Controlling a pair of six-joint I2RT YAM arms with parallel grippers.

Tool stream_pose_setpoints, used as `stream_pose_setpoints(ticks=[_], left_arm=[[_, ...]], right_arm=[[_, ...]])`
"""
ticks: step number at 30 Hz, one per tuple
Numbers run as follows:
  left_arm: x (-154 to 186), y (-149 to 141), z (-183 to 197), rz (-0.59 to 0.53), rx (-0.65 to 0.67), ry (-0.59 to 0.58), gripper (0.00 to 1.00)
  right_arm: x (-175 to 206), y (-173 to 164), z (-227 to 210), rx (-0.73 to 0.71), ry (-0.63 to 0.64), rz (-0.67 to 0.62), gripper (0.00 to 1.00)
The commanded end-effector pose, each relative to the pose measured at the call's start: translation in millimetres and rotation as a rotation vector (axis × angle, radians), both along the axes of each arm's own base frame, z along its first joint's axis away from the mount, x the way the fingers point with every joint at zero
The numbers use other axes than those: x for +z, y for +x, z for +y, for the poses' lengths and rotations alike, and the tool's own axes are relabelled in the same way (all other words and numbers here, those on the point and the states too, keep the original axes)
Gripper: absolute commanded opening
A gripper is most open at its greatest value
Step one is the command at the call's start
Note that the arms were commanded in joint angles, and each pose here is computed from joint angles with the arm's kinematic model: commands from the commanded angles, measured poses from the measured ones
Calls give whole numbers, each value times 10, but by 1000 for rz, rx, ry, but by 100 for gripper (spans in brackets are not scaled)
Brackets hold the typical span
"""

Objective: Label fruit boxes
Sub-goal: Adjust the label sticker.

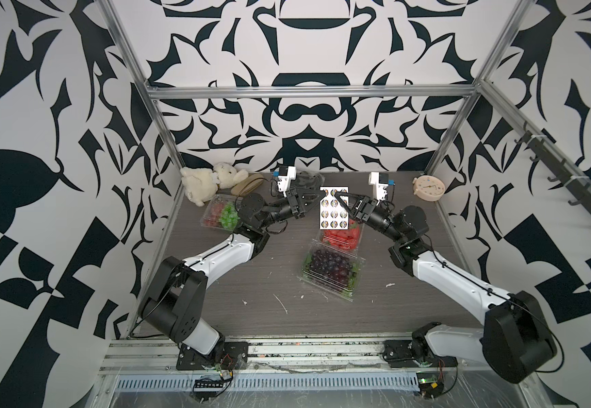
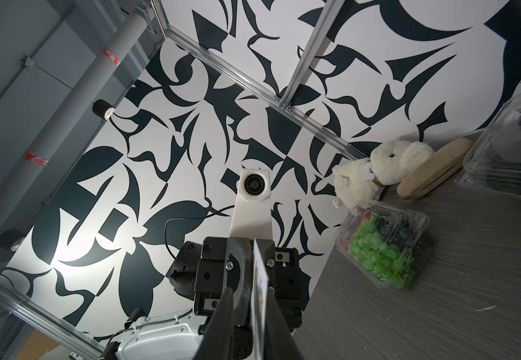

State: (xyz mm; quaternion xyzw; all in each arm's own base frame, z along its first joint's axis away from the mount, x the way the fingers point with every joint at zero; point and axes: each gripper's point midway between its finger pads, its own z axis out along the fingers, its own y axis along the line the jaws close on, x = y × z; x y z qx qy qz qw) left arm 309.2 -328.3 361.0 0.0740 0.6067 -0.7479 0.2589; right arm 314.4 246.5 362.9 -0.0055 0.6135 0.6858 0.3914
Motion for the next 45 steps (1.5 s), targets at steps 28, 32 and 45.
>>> stream_pose_setpoints(ticks=[28, 32, 45], left_arm=[[131, -108, 1, -62, -40, -5, 0], [117, -100, -3, -60, -38, -1, 0], [130, -87, -14, -61, -47, -16, 2]], right_arm=[[238, 11, 0, 11, 14, -62, 0], [269, -16, -6, 17, 25, -76, 0], [377, -66, 69, 126, 121, -103, 0]])
